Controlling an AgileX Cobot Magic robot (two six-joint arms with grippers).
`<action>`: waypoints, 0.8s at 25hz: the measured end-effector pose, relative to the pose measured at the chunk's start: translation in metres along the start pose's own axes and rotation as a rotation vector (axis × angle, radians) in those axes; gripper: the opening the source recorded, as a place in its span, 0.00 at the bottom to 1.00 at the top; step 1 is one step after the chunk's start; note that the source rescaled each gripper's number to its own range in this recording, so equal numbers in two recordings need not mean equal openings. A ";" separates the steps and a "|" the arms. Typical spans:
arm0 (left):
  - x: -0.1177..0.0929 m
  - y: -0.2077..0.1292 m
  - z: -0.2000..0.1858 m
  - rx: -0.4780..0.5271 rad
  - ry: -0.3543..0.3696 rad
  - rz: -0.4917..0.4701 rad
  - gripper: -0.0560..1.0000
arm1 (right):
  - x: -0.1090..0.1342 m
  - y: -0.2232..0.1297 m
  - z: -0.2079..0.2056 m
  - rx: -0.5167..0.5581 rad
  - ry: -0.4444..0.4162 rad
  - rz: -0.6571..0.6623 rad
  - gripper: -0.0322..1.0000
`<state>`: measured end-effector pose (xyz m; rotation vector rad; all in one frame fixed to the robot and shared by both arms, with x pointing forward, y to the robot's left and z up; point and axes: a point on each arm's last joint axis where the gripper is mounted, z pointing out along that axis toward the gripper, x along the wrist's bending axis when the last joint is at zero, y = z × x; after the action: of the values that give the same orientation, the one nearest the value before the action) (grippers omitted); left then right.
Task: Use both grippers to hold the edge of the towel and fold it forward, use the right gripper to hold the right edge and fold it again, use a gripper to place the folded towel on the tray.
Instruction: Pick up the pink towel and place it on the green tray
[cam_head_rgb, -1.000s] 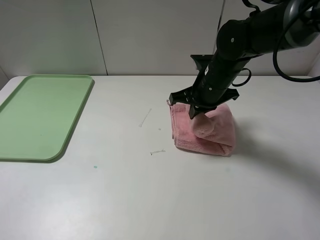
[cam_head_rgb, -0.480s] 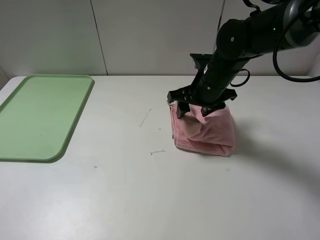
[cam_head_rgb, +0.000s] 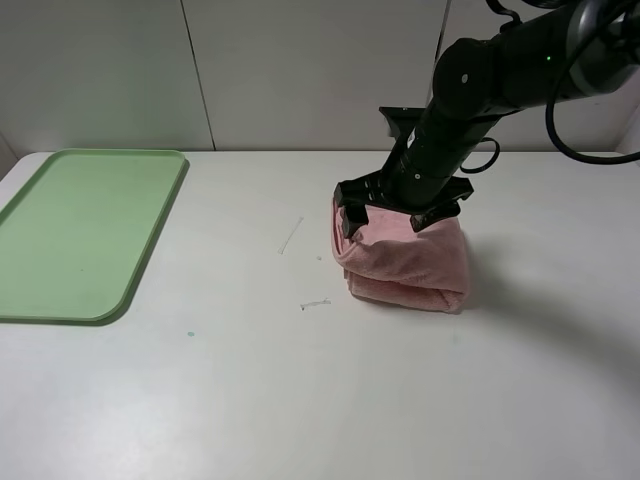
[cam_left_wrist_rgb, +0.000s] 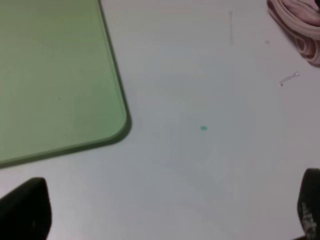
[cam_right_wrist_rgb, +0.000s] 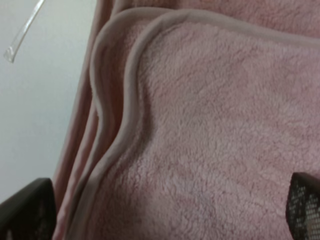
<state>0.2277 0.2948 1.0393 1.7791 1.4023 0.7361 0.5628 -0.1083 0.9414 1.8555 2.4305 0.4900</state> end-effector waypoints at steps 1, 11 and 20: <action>0.000 0.000 0.000 0.000 0.000 0.000 0.99 | 0.000 0.000 0.000 0.000 0.000 0.000 1.00; 0.000 0.000 0.000 0.000 0.000 0.000 0.99 | 0.000 0.001 0.000 -0.012 0.001 0.006 1.00; 0.000 0.000 0.000 0.000 0.000 0.000 0.99 | 0.001 0.004 -0.026 -0.078 -0.011 -0.031 1.00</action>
<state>0.2277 0.2948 1.0393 1.7791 1.4023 0.7361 0.5609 -0.1124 0.9676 1.7825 2.3926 0.5632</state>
